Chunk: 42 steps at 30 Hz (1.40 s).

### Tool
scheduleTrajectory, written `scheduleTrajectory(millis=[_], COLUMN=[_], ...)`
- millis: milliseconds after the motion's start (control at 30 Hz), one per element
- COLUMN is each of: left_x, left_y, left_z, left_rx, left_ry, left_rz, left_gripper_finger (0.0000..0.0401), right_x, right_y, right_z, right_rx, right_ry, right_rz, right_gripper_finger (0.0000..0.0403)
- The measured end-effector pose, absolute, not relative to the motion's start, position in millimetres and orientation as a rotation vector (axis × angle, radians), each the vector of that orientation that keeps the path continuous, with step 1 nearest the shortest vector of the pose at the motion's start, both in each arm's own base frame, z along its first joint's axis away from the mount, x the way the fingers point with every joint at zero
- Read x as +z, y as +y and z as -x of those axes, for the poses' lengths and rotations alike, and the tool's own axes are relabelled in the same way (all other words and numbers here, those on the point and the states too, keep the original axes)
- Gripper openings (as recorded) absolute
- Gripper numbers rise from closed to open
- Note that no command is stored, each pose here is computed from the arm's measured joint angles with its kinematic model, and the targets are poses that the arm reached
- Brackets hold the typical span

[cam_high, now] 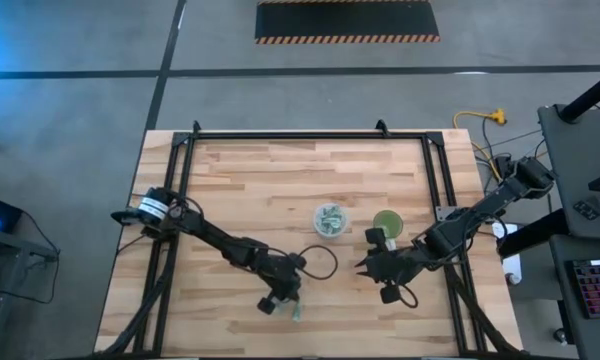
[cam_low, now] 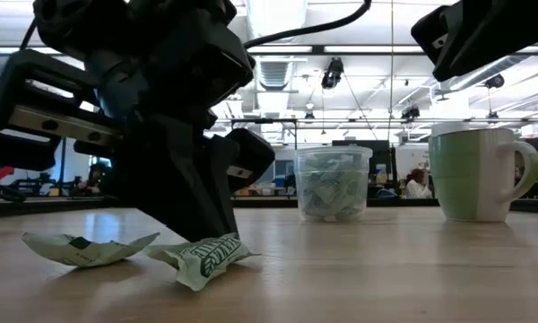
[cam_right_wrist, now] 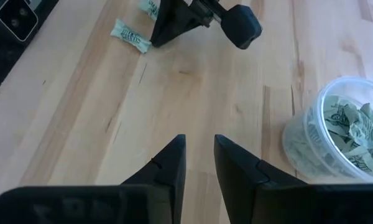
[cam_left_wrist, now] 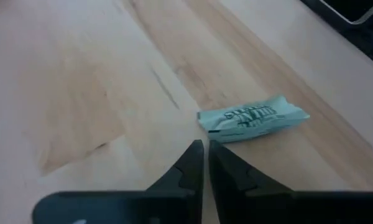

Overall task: Pick and place Stevia / Truvia into bins
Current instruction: Put the green stevia packet into the transparent container

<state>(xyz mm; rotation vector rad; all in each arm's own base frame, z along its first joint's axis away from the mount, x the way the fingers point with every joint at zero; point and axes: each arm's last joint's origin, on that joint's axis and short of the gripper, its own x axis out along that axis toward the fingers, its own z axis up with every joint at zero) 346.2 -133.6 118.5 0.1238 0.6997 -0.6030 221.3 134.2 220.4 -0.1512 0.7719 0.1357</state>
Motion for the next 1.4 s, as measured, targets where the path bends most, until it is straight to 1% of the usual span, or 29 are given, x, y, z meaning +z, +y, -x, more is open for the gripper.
scheduleTrajectory(millis=[200,400,567,700,767,833,1067,1167,1267,1400], left_x=[121.8,147.0,158.4,152.8,146.1,142.0,141.3,139.8,133.0,128.4], left_y=[-131.9,-126.8,-131.8,-136.1,-135.4,-136.2,-137.1,-137.8,-138.0,-138.7], left_z=[-342.9,-325.0,-318.3,-318.9,-317.0,-319.3,-319.3,-319.2,-319.4,-321.2], left_rx=[-0.575,-0.529,-0.533,-0.548,-0.541,-0.531,-0.511,-0.511,-0.509,-0.508], left_ry=[0.745,0.883,0.864,0.843,0.873,0.874,0.889,0.894,0.915,0.92], left_rz=[-0.089,0.003,0.034,0.032,0.032,0.05,0.098,0.099,0.098,0.096], left_gripper_finger=[0.0008,0.0008,0.0008,0.0011,0.0021,0.0041,0.0134,0.0162,0.0175,0.0175], right_x=[220.2,219.5,218.4,217.5,217.0,216.7,216.7,216.7,216.7,216.7], right_y=[134.1,133.9,133.8,133.6,133.4,133.4,133.7,133.7,133.7,133.7], right_z=[-221.1,-221.0,-220.7,-220.4,-220.2,-220.2,-220.6,-220.6,-220.6,-220.5], right_rx=[0.136,0.135,0.136,0.132,0.125,0.121,0.121,0.122,0.122,0.122], right_ry=[0.773,0.774,0.772,0.775,0.778,0.778,0.77,0.77,0.77,0.771], right_rz=[0.152,0.152,0.151,0.141,0.127,0.115,0.107,0.109,0.109,0.109], right_gripper_finger=[0.007,0.0063,0.0065,0.0064,0.0062,0.006,0.0061,0.0063,0.0063,0.0059])
